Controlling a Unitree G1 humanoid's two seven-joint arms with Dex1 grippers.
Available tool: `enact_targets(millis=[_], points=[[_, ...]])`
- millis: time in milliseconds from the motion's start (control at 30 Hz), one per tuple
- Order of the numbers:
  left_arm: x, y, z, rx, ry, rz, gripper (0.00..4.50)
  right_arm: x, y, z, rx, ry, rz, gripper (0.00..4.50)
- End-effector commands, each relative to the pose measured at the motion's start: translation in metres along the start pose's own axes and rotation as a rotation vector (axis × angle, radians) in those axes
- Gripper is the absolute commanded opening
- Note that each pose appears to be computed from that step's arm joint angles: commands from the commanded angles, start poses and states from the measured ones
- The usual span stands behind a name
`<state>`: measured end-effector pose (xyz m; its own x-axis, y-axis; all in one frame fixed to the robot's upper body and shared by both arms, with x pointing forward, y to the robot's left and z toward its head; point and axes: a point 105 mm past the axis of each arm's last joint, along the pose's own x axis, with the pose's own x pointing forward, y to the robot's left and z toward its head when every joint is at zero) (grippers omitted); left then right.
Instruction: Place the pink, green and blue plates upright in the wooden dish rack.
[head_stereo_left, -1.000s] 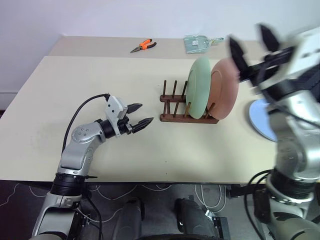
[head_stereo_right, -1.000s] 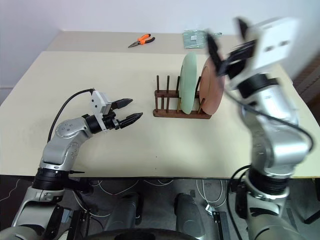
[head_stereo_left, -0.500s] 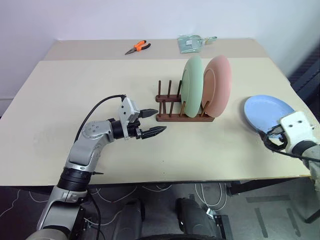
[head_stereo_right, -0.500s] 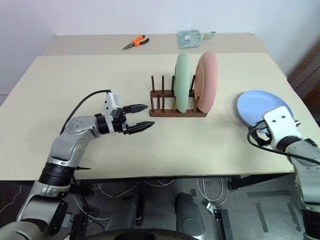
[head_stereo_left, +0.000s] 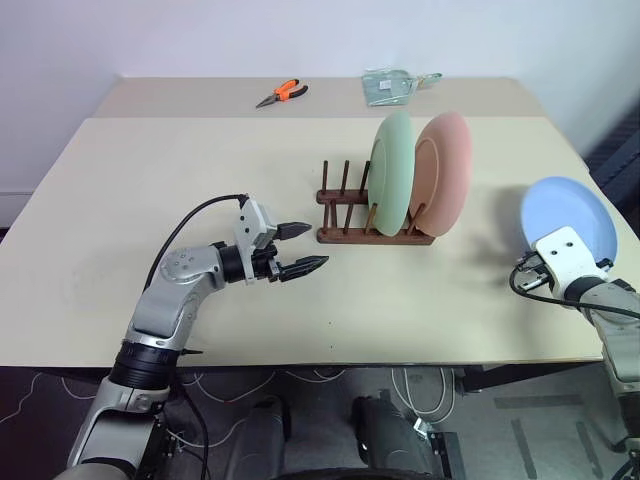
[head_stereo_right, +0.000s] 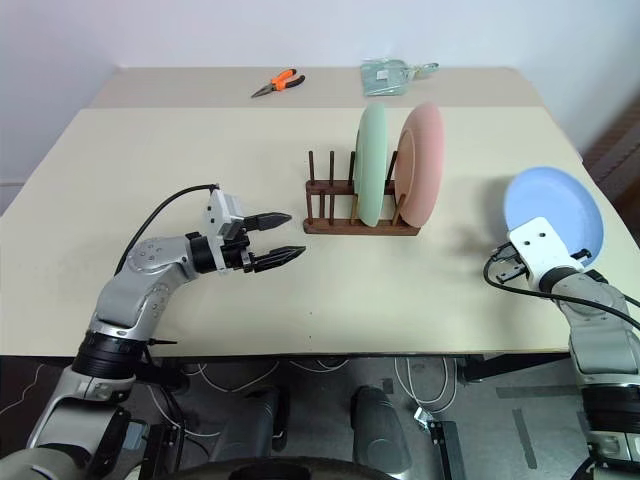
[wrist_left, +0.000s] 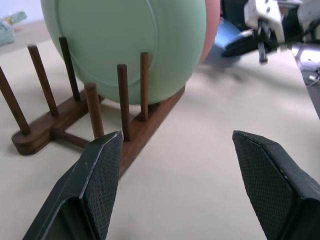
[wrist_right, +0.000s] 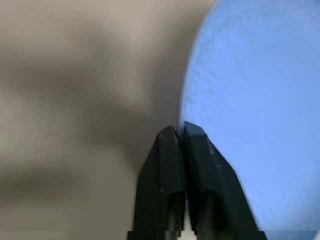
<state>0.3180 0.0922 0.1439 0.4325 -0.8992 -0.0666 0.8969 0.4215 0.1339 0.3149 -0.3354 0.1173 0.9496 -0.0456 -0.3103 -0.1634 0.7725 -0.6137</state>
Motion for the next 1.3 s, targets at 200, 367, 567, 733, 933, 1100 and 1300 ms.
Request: enact_targets(millis=[200,367,567,733,933,1100,1300], points=[[-0.032,0.062,0.004,0.156,0.000,0.326,3.60,-0.066,-0.059,0.174,-0.007,-0.637,-0.277,0.04],[-0.044,0.070,-0.005,0.168,0.026,0.343,3.60,-0.125,-0.043,0.264,0.357,-1.111,0.006,0.04],[-0.039,0.056,-0.007,0.105,-0.017,0.271,3.60,-0.160,0.028,0.309,0.839,-1.278,0.680,0.04],[-0.038,0.045,-0.006,0.075,-0.029,0.235,3.60,-0.127,0.066,0.315,1.124,-1.069,0.838,0.04],[-0.038,0.044,-0.006,0.072,-0.025,0.243,3.60,-0.080,0.096,0.302,1.245,-0.825,0.856,0.04],[-0.037,0.041,-0.007,0.070,-0.024,0.237,3.60,-0.070,0.102,0.298,1.268,-0.774,0.856,0.04],[-0.033,0.038,-0.007,0.068,-0.023,0.218,3.60,-0.053,0.112,0.290,1.267,-0.668,0.860,0.04]])
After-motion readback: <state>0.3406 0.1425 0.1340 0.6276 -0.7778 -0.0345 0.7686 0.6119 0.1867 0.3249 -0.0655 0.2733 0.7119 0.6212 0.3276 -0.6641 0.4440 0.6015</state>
